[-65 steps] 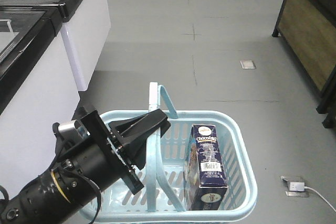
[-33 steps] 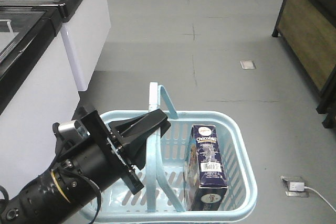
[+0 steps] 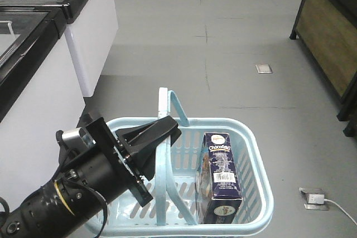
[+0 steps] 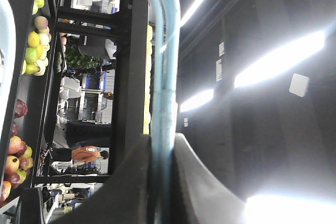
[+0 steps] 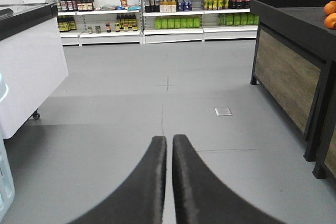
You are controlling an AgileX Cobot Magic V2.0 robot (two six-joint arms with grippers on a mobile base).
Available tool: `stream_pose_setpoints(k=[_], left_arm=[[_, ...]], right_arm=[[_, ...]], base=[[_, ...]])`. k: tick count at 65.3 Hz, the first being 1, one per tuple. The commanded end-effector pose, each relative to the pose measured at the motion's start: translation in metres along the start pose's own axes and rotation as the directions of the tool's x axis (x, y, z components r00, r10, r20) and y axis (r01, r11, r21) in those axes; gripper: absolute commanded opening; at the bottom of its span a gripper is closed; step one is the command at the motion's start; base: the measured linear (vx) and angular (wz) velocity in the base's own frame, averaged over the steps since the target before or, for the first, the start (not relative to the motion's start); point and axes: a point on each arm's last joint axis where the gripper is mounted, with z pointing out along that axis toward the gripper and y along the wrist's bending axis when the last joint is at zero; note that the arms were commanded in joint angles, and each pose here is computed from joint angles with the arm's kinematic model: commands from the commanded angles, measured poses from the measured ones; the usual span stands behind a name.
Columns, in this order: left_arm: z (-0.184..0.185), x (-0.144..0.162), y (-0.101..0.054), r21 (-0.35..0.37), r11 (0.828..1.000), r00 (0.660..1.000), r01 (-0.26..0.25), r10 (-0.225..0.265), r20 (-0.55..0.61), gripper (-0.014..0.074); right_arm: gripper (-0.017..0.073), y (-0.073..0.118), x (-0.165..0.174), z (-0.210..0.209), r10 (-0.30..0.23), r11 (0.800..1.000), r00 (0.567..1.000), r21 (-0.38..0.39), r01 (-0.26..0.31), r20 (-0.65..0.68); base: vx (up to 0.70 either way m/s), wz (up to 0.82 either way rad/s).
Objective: Left arm holds basket, right arm returns cookies
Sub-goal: 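Hold the basket steady in front of the robot with the left gripper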
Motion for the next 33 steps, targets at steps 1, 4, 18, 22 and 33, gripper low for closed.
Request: stream_pose_setpoints(k=[1,4,18,22,33], left_arm=[[-0.0034,0.0123,-0.0403,0.325,0.945,0.995,0.016,0.016,-0.095,0.0],[-0.0034,0.0123,-0.0403,0.326,0.945,0.995,0.016,0.015,-0.095,0.0],[-0.0034,0.0135,-0.0399,0.322,0.947,0.994,0.013,0.022,-0.107,0.0],[-0.0034,0.0136,-0.0399,0.322,0.947,0.994,0.013,0.023,-0.108,0.0],[-0.0034,0.0136,-0.0399,0.322,0.947,0.994,0.013,0.023,-0.108,0.0]], right_arm=[[-0.0006,-0.0007,-0.0012,0.0001,-0.011,1.0,0.998,0.007,0.011,0.065],[-0.0006,-0.0007,-0.0012,0.0001,-0.011,1.0,0.998,0.007,0.011,0.065],[-0.0006,-0.0007,-0.0012,0.0001,-0.011,1.0,0.998,0.007,0.011,0.065],[-0.0006,-0.0007,-0.0012,0.0001,-0.011,1.0,0.998,0.007,0.011,0.065],[-0.0006,-0.0007,-0.0012,0.0001,-0.011,1.0,0.998,0.007,0.011,0.065]], base=[[0.02,0.01],[0.03,0.01],[0.05,0.0],[0.09,-0.02],[0.13,-0.04]])
